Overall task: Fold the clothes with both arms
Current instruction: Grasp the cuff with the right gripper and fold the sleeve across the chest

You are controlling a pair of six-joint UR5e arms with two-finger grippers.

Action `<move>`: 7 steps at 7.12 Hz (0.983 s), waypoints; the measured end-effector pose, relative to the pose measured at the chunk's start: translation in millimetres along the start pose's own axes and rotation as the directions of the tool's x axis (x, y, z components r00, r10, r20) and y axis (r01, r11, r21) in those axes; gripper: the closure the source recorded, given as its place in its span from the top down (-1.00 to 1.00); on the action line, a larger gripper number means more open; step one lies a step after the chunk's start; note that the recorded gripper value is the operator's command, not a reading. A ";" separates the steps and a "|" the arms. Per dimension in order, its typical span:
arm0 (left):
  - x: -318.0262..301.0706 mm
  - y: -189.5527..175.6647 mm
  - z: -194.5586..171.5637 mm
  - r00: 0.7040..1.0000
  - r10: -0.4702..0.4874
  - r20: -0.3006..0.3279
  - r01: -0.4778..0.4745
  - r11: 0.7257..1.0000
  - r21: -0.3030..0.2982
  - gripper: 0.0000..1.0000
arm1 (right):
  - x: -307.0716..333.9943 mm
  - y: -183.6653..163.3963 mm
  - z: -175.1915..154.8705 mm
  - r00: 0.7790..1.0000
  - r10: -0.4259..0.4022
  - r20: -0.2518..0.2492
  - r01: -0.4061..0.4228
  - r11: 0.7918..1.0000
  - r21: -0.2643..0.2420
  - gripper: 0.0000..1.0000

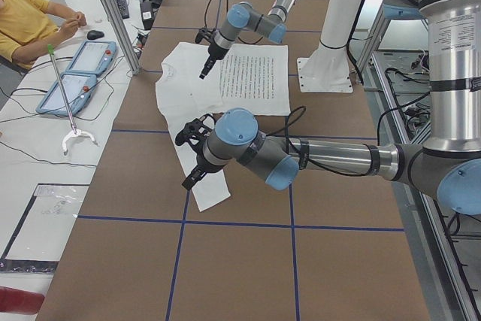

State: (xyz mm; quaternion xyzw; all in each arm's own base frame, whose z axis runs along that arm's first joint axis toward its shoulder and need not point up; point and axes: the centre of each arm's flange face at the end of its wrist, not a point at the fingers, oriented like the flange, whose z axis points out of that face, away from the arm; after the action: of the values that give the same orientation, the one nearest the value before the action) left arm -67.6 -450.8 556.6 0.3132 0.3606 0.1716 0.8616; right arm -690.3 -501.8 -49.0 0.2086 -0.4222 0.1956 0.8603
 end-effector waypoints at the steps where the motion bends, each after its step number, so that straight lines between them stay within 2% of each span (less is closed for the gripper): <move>1: 0.0 -0.1 0.1 1.000 0.001 0.000 -0.001 1.000 0.003 1.00 | -3.3 -1.5 -3.3 1.000 0.004 0.005 -0.004 1.000 -0.002 0.99; 2: 1.0 -3.0 -1.0 1.000 0.005 0.001 -0.005 1.000 0.009 1.00 | -3.2 -6.7 -4.3 1.000 0.008 0.003 -0.008 1.000 -0.002 1.00; 3: 2.2 -9.2 -2.7 1.000 0.014 0.002 -0.014 1.000 0.018 1.00 | 4.6 -22.1 -1.2 1.000 0.013 -0.023 -0.013 1.000 -0.015 1.00; 5: 5.1 -22.5 -6.1 1.000 0.031 0.005 -0.031 0.999 0.041 1.00 | 53.8 -86.0 5.1 0.995 -0.021 -0.098 0.012 0.996 -0.094 1.00; 7: 17.2 -31.3 2.7 0.999 0.038 -0.012 -0.037 0.998 0.059 1.00 | 159.6 -160.0 -10.8 0.993 -0.091 -0.072 0.078 0.984 -0.159 1.00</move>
State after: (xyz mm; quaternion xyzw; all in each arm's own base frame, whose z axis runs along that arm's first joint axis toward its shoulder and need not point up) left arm -51.7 -466.3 528.4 0.3442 0.3653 0.1792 0.8461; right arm -510.8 -604.4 42.9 0.1506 -0.3925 0.1334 0.8975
